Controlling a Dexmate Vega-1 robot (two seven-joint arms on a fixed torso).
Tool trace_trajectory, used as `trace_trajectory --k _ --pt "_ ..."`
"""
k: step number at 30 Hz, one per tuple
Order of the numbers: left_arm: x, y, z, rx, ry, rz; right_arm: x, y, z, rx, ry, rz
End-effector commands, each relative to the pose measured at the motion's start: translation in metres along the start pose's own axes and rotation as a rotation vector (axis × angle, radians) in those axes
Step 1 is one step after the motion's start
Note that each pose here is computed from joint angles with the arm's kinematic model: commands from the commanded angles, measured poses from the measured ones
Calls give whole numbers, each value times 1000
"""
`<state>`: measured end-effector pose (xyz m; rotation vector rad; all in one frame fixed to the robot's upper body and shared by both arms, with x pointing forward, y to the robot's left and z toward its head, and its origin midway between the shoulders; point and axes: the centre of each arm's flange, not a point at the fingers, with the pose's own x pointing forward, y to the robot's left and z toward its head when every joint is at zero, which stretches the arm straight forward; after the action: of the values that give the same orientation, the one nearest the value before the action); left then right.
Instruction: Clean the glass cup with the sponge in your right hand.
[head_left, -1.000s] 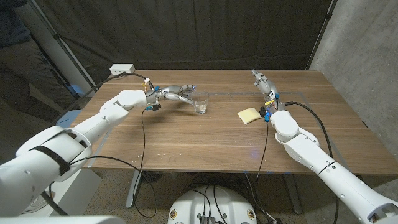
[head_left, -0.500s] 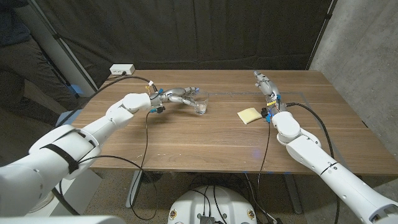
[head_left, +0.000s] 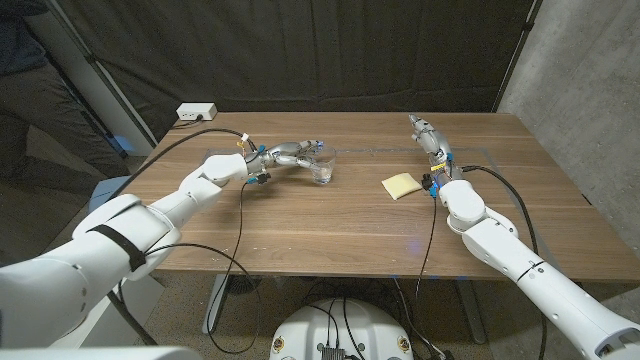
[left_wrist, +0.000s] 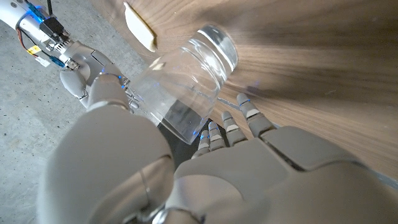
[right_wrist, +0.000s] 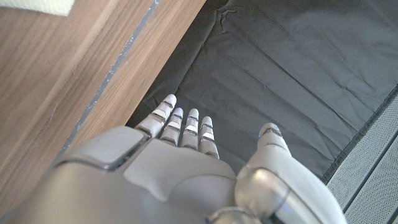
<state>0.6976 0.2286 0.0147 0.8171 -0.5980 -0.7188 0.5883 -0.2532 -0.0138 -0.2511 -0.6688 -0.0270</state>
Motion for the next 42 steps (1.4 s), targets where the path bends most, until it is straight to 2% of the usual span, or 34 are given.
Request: trace_trajectory --k 1,10,14,20,26,34,42 --pt "15 -9 2 -47 -11 -6 -3 -3 0 2 0 -9" --pt "20 -11 5 -49 -23 8 -5 -5 1 2 0 -13" --pt "19 -12 4 -66 -36 48 -5 -5 0 2 0 -11" --pt "16 -15 -2 -138 -58 155 -5 -5 0 -1 1 -10" --pt "16 -14 -3 -164 -60 166 -4 -5 1 -15 2 -12" --pt "15 -11 -2 -179 -74 171 -6 -3 9 -124 2 -23" --pt "13 -6 2 -191 -99 181 -12 -1 13 -262 34 -46"
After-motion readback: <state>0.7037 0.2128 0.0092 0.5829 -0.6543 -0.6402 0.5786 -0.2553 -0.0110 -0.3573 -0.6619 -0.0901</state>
